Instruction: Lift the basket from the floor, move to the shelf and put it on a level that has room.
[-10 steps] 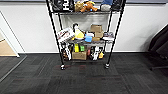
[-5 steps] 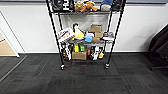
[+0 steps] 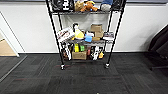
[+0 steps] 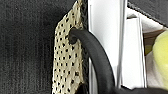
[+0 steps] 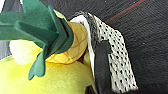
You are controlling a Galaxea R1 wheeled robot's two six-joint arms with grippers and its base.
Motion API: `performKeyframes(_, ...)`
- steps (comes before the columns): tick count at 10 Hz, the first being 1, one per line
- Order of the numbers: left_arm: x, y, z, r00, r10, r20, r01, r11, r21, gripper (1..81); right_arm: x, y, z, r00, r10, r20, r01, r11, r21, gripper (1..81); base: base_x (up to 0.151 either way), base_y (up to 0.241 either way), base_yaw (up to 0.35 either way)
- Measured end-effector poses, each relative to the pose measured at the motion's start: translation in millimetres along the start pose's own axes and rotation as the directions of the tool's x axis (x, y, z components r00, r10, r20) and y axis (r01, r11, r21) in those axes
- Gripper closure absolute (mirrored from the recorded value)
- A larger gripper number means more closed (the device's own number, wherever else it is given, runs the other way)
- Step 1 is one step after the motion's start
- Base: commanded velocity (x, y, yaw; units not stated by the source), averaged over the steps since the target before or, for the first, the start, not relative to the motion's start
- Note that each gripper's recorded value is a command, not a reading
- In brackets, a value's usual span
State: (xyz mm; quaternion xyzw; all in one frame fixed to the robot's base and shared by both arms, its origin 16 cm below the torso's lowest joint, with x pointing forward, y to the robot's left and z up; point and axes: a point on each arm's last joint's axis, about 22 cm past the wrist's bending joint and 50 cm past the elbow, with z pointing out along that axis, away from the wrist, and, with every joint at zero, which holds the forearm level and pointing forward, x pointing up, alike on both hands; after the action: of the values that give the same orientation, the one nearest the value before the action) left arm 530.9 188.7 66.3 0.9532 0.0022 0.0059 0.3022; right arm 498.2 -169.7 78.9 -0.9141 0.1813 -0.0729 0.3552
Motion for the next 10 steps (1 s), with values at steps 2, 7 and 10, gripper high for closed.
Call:
performKeyframes(2,1.9,12.8,-14.3,1.0,-0.005,0.016,0.005,1.0,-0.011,81.1,-1.0,-9.6,-16.0,1.0,0.012,0.016,-0.012,1.0,-0.003,81.1,0.0,0.0,0.0)
performKeyframes(7,24.6,62.9,-79.6,0.999,0.036,-0.013,-0.037,0.999,-0.039,81.1,14.6,-59.6,-69.7,1.0,-0.003,-0.006,0.003,1.0,0.022,81.1,0.0,0.0,0.0)
performKeyframes(10,18.2,84.5,-99.2,1.0,0.024,0.009,-0.023,0.998,-0.054,81.1,11.7,-75.8,-97.0,1.0,0.01,0.003,-0.01,1.0,0.021,81.1,0.0,0.0,0.0)
